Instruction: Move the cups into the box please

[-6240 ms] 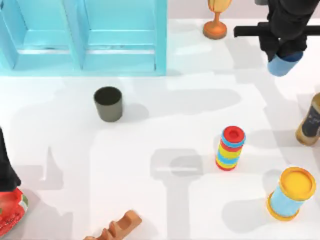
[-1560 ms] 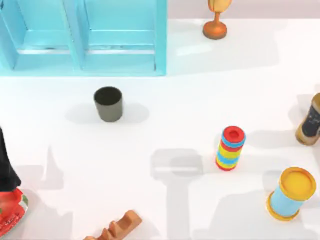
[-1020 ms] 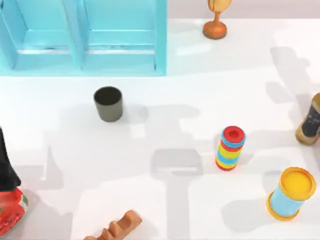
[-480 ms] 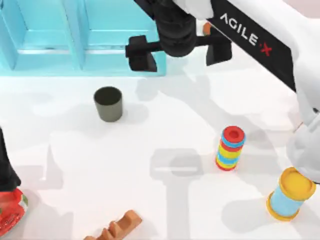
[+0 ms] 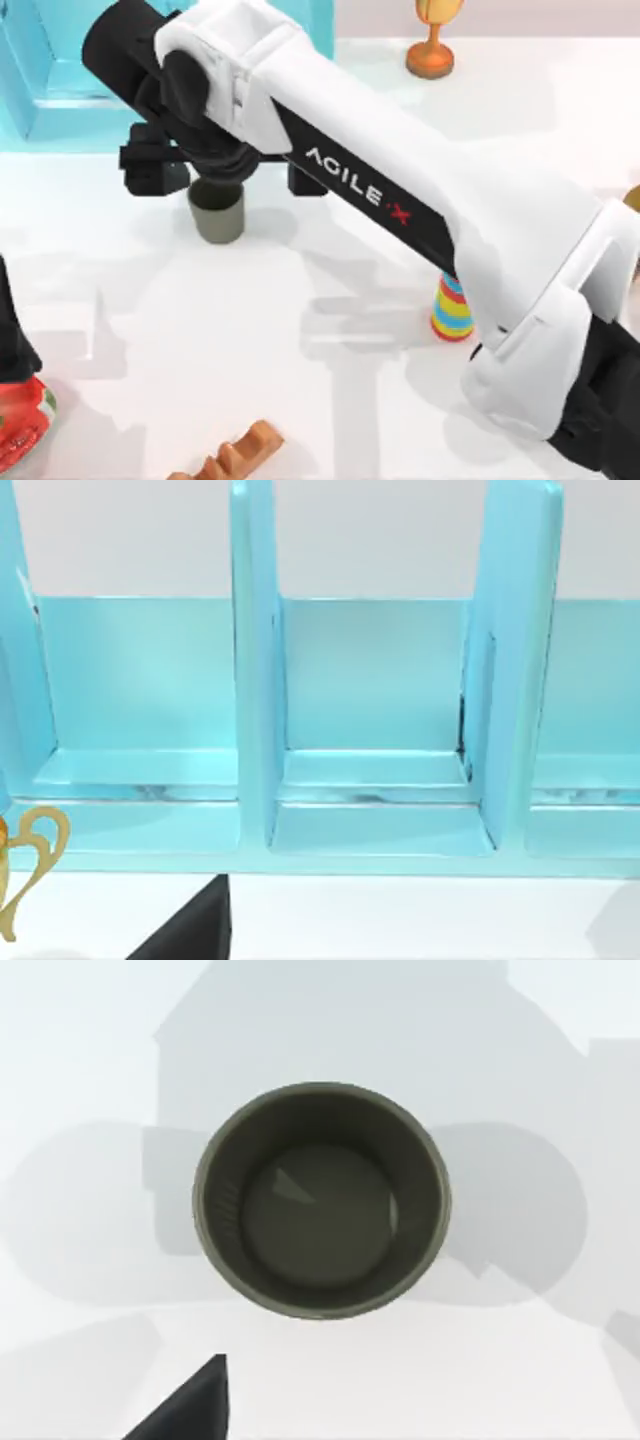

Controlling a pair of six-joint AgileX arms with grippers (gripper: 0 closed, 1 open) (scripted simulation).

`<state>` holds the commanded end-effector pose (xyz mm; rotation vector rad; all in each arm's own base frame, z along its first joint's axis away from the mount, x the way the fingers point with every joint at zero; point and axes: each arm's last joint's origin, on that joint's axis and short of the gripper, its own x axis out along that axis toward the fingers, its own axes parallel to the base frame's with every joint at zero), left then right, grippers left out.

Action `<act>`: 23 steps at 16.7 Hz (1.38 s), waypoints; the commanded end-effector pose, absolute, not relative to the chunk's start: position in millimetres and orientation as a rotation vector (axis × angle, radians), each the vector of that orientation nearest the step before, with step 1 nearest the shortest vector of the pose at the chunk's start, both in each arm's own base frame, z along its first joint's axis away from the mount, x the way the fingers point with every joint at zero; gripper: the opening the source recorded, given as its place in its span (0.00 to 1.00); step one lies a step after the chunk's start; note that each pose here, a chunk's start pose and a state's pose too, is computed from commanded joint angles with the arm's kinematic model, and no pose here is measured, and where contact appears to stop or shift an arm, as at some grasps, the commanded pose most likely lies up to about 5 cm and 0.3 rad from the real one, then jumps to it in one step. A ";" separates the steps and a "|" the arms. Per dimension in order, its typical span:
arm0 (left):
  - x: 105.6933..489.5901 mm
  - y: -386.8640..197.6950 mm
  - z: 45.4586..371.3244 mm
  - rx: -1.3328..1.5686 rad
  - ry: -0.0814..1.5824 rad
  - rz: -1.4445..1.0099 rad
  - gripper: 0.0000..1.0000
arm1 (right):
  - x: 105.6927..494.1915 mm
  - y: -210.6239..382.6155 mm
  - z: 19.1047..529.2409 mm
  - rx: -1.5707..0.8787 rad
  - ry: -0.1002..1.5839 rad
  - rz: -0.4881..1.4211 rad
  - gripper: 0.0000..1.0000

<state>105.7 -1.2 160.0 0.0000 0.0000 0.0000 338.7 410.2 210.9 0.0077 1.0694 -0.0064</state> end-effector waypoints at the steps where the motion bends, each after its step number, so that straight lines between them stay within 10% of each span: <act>1: 105.7 -1.2 160.0 0.000 0.000 0.000 1.00 | 338.7 410.2 210.9 0.008 1.069 -0.006 1.00; 18: 105.7 -1.2 160.0 0.000 0.000 0.000 1.00 | 386.0 409.6 123.6 0.008 1.069 -0.006 1.00; 23: 105.7 -1.2 160.0 0.000 0.000 0.000 1.00 | 386.0 409.6 123.6 0.008 1.069 -0.006 0.62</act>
